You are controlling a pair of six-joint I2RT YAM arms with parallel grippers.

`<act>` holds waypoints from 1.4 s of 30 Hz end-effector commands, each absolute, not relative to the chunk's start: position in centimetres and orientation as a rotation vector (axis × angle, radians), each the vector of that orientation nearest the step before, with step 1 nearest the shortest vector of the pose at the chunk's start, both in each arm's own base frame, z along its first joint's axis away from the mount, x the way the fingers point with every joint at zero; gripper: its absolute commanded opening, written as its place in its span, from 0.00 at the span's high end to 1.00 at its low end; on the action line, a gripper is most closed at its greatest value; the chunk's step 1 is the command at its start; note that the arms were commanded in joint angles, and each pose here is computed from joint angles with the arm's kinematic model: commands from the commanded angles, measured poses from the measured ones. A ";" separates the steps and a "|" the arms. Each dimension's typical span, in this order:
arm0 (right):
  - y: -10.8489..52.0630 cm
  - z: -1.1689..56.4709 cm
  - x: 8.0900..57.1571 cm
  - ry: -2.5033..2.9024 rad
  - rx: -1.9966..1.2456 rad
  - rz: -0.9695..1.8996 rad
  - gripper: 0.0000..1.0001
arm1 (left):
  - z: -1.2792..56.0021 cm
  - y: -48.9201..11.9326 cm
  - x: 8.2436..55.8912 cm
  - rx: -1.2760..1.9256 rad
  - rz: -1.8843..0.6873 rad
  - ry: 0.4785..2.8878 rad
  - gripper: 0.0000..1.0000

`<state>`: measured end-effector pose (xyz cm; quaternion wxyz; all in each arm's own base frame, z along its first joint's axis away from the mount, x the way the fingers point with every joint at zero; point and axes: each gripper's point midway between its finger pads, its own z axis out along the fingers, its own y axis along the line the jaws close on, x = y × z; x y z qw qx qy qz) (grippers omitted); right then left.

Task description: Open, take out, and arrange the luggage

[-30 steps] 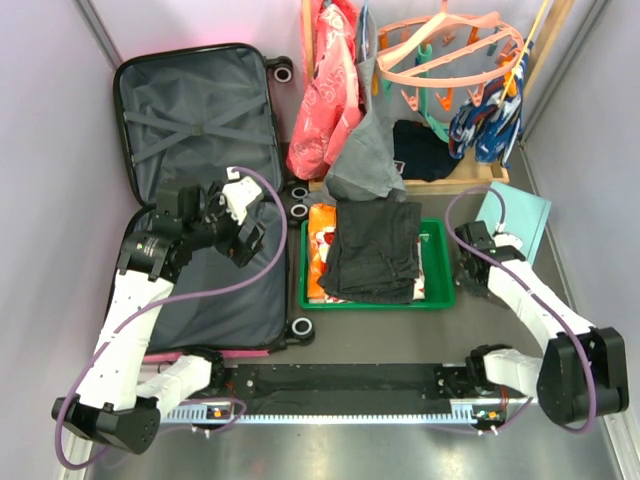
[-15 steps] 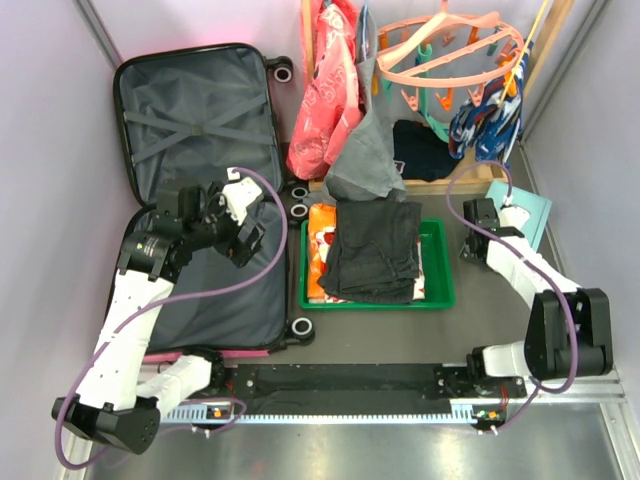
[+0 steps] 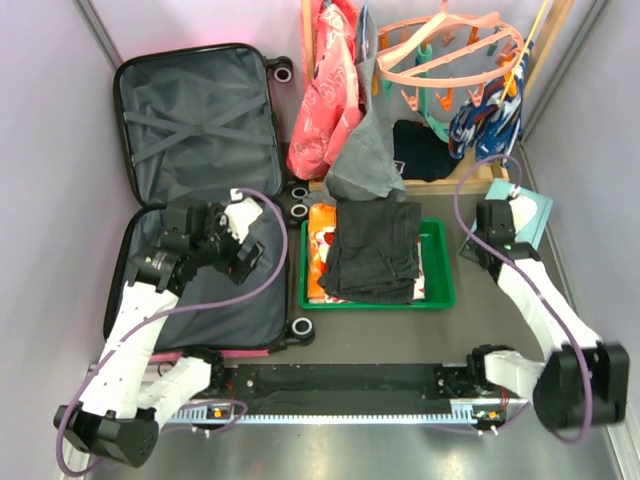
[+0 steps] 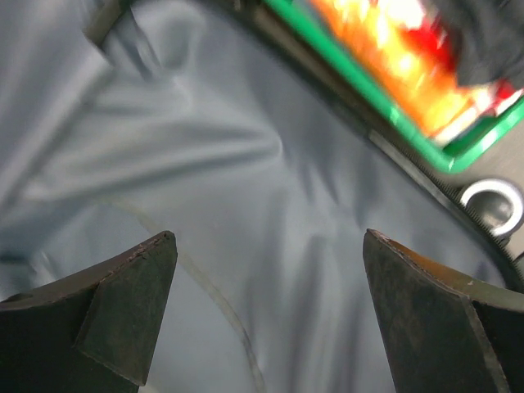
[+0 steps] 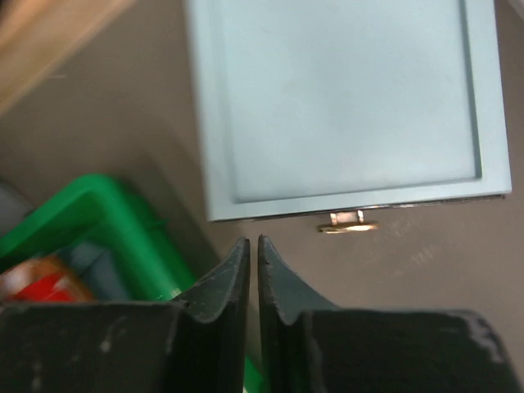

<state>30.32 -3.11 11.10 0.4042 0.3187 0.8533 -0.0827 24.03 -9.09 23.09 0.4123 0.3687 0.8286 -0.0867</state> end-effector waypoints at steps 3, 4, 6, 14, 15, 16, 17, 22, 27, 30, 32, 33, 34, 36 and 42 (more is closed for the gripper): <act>2.5 19.4 29.8 2.015 0.366 0.116 0.54 | 19.7 -6.8 23.3 0.833 -0.092 2.147 0.01; 2.9 20.2 29.3 1.992 0.344 0.144 0.43 | 19.7 -6.3 23.2 0.805 -0.062 2.136 0.01; 2.8 22.1 27.9 1.926 0.326 0.175 0.19 | 18.6 -5.8 23.3 0.754 -0.029 2.136 0.01; 2.4 23.7 24.1 1.782 0.309 0.222 0.04 | 17.5 -2.3 22.8 0.514 0.157 2.032 0.01; 2.4 23.7 23.6 1.764 0.307 0.235 0.02 | 17.8 -1.9 22.6 0.493 0.174 2.009 0.01; 2.4 23.8 23.4 1.756 0.307 0.240 0.01 | 17.7 -1.6 22.8 0.469 0.191 1.992 0.01; 2.3 23.7 23.2 1.753 0.312 0.233 0.01 | 17.7 -1.3 22.8 0.436 0.207 1.986 0.01; 1.2 23.8 21.7 1.685 0.371 0.222 0.01 | 17.3 1.2 22.9 0.277 0.324 1.961 0.01; 0.6 23.6 20.8 1.650 0.409 0.220 0.01 | 17.3 1.4 23.0 0.269 0.321 1.958 0.01; 0.4 23.6 20.7 1.638 0.415 0.218 0.01 | 17.1 1.0 23.0 0.304 0.301 1.962 0.01; 0.1 23.5 20.7 1.643 0.436 0.203 0.01 | 16.9 0.7 22.9 0.324 0.283 1.964 0.01; 0.1 23.5 20.7 1.642 0.439 0.201 0.01 | 16.9 0.7 22.9 0.326 0.283 1.966 0.01; 0.1 23.4 20.7 1.645 0.439 0.200 0.01 | 16.9 0.8 22.9 0.325 0.283 1.965 0.01; -0.1 23.3 20.6 1.646 0.445 0.194 0.01 | 16.7 0.8 22.9 0.330 0.282 1.969 0.01; -0.5 23.1 20.5 1.645 0.471 0.179 0.01 | 16.3 0.8 22.8 0.339 0.281 1.976 0.01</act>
